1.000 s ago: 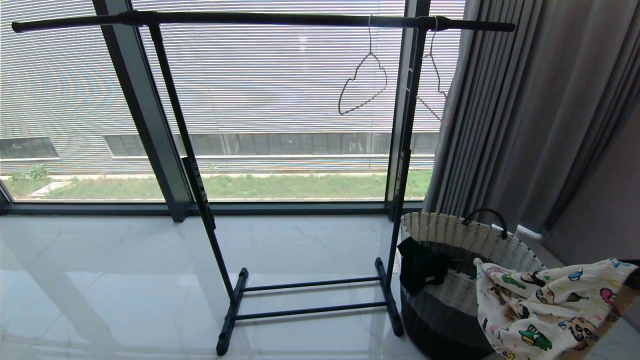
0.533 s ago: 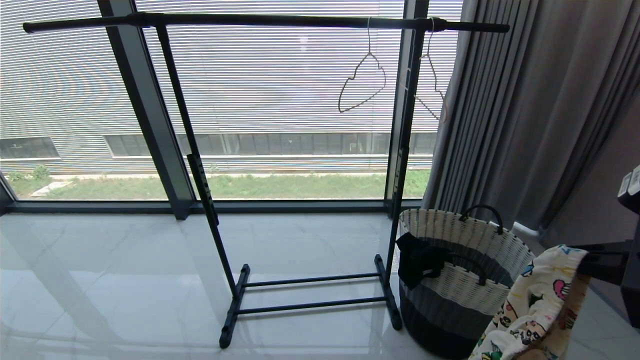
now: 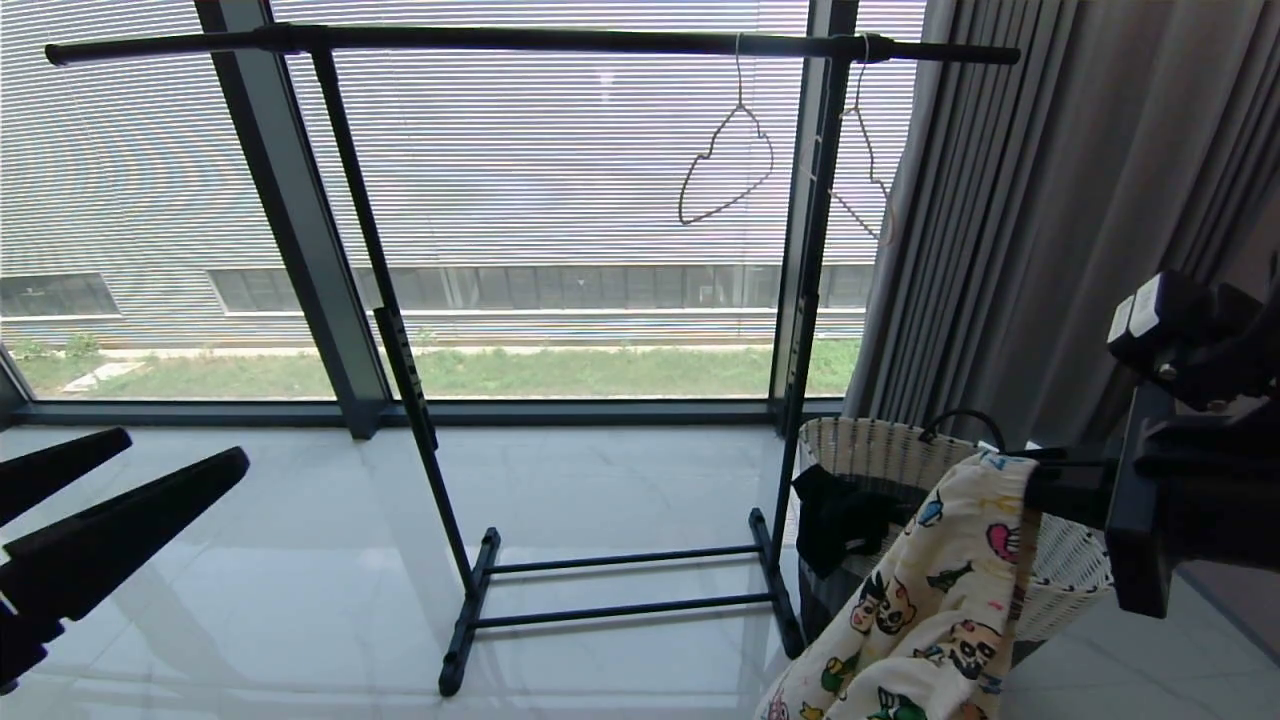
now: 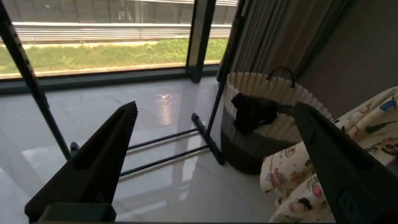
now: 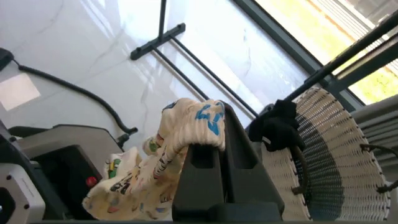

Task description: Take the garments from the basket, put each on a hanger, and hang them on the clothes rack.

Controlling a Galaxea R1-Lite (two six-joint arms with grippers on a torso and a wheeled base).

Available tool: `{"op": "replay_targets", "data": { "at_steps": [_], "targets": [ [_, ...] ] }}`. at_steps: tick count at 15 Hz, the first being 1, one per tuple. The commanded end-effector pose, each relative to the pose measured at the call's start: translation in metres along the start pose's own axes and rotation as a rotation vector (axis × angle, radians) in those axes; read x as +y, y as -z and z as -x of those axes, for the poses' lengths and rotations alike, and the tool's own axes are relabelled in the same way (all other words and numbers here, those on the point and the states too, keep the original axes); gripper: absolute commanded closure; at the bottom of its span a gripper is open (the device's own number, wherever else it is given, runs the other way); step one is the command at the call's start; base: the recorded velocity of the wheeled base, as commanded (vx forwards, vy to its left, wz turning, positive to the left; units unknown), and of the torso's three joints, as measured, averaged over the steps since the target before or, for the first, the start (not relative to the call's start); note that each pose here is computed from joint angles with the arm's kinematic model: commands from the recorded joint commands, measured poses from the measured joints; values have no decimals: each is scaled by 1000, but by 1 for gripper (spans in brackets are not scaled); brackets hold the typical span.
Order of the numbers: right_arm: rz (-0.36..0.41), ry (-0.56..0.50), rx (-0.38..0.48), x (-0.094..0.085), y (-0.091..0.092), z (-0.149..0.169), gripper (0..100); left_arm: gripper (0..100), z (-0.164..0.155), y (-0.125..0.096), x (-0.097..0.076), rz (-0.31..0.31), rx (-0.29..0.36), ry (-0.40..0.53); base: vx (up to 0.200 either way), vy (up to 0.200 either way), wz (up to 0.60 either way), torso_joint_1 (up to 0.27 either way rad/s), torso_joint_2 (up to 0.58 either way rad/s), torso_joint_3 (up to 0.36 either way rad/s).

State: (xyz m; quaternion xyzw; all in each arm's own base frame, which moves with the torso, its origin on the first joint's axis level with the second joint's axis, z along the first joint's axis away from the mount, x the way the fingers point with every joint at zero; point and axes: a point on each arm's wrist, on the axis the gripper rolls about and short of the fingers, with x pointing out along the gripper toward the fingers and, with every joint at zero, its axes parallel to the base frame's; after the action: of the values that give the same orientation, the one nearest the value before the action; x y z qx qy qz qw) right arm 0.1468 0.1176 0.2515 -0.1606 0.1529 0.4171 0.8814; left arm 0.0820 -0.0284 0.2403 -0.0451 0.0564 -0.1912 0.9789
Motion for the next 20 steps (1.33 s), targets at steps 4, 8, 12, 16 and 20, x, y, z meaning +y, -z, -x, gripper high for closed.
{"op": "replay_targets", "data": {
  "at_steps": [4,8,12,16,20],
  "targets": [
    [-26,-24,-18,1,-27,-51,100,0,-149,26,-114,49,372,308,0,0,0,0,0,0],
    [-24,-21,-62,-6,-53,-87,100,0,-178,59,-134,30,443,317,0,0,0,0,0,0],
    [-10,-41,-93,-3,-71,-107,100,0,-177,65,-140,18,466,339,0,0,0,0,0,0],
    [-14,-79,-102,11,-75,-107,100,0,-186,85,-131,6,530,282,0,0,0,0,0,0],
    [-19,-91,-115,21,-79,-103,100,0,-188,111,-110,-8,618,187,0,0,0,0,0,0]
  ]
}}
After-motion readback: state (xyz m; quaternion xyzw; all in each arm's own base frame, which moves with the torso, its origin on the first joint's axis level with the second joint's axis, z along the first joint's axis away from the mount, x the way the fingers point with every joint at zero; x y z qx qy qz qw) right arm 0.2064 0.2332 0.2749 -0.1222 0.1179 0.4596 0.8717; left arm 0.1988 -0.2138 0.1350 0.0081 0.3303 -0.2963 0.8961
